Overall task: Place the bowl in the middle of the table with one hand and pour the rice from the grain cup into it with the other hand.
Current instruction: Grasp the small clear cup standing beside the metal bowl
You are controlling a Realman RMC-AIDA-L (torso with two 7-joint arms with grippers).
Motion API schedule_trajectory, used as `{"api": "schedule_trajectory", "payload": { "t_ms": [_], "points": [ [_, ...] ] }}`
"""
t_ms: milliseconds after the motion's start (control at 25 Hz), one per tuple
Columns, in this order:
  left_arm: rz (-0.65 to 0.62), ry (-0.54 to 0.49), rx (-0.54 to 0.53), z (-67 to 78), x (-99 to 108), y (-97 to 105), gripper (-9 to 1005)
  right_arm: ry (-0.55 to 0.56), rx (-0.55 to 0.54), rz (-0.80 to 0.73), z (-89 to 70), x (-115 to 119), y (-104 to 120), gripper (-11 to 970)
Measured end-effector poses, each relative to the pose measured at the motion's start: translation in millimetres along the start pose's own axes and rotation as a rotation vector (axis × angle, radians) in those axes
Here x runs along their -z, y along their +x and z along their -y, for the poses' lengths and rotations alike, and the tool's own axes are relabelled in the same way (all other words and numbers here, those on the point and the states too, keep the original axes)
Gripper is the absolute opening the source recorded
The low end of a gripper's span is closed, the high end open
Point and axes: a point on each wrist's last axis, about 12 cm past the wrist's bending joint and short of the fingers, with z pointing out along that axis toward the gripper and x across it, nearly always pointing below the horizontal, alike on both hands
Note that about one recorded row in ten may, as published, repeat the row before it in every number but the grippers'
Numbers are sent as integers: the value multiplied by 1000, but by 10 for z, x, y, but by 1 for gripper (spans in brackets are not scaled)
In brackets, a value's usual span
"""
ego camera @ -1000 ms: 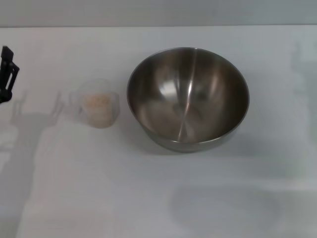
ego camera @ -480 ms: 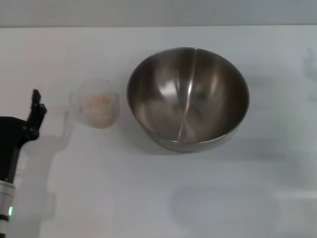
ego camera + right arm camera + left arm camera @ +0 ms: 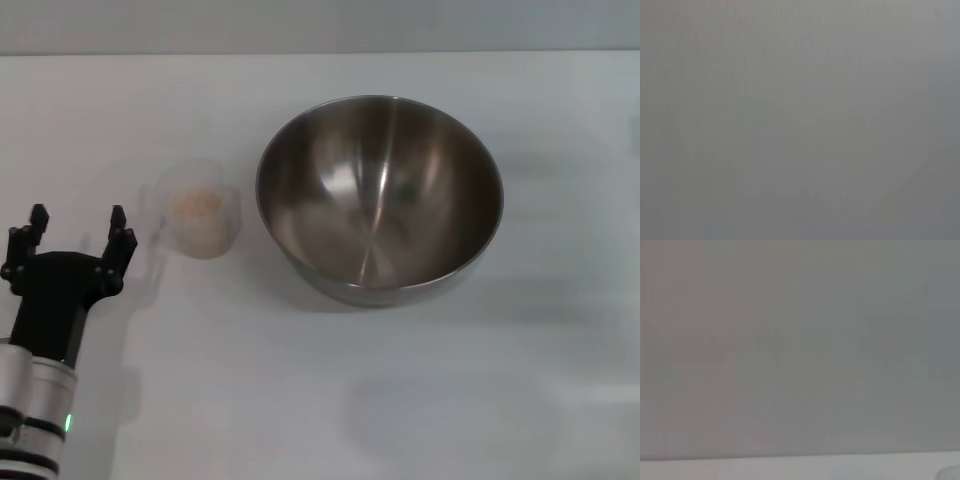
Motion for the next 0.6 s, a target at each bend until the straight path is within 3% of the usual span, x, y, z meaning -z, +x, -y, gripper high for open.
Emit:
{"api": "schedule_trajectory", "payload": {
  "t_ms": [600],
  "points": [
    [-54,3,44,84,-19,31,818,-22,28,13,88,-85,-40,487]
  ]
}}
